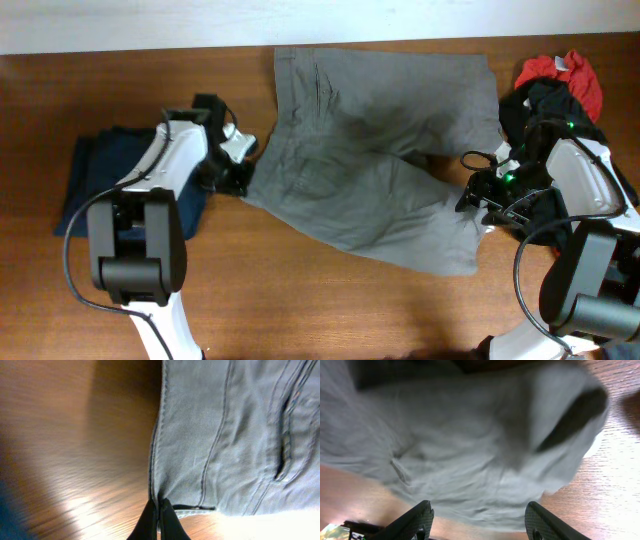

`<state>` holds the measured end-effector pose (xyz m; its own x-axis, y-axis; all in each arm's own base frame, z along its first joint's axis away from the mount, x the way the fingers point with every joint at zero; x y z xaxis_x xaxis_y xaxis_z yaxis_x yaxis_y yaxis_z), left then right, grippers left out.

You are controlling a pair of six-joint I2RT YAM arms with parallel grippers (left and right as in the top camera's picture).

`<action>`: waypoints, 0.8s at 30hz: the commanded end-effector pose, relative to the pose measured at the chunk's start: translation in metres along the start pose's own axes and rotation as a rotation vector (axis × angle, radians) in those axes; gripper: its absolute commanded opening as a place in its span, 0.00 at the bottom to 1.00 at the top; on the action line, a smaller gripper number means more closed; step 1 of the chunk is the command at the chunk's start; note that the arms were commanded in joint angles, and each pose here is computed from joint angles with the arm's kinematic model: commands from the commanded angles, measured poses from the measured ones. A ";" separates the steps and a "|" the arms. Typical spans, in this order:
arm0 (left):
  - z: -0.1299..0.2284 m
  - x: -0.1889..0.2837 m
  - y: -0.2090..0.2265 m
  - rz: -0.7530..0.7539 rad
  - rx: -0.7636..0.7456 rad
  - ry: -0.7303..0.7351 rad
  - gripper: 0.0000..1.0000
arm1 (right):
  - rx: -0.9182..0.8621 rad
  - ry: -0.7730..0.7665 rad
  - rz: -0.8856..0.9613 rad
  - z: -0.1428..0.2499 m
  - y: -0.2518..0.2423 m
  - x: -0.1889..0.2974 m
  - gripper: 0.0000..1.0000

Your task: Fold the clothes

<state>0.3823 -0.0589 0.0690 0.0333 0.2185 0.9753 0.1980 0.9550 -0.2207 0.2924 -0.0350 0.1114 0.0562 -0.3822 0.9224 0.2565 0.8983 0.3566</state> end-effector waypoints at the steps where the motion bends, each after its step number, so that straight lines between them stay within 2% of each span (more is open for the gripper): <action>1: -0.016 0.061 0.033 -0.155 0.103 -0.158 0.00 | -0.017 -0.008 0.023 0.001 -0.005 0.000 0.64; 4: -0.015 0.076 0.046 -0.167 0.140 -0.193 0.00 | -0.022 -0.021 0.024 -0.001 -0.008 -0.007 0.63; 12: -0.011 0.078 0.058 -0.169 0.172 -0.190 0.00 | -0.018 0.006 -0.066 0.015 -0.009 -0.046 0.58; 17: -0.010 0.078 0.057 -0.169 0.173 -0.187 0.00 | 0.028 0.035 -0.277 0.029 0.014 -0.055 0.57; 22: -0.009 0.078 0.057 -0.167 0.173 -0.182 0.00 | 0.020 0.035 -0.355 0.031 0.022 -0.056 0.57; 24: -0.008 0.078 0.057 -0.167 0.174 -0.178 0.00 | 0.022 0.024 -0.397 0.029 0.027 -0.054 0.52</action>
<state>0.4038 0.0092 0.1245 -0.1452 0.0844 0.9858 0.0316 0.9962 -0.0807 0.2633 0.0074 0.0655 0.0274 -0.6318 0.7747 0.2626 0.7523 0.6043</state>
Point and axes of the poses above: each gripper's point midway between its finger pads, its own x axis back along the fingers, its own y axis along the line the jaws close on, z = x × y, the point moved 4 cm from there along x, back along the fingers, and after that the axes turned 5 degrees about x, right-handed, at the moved point
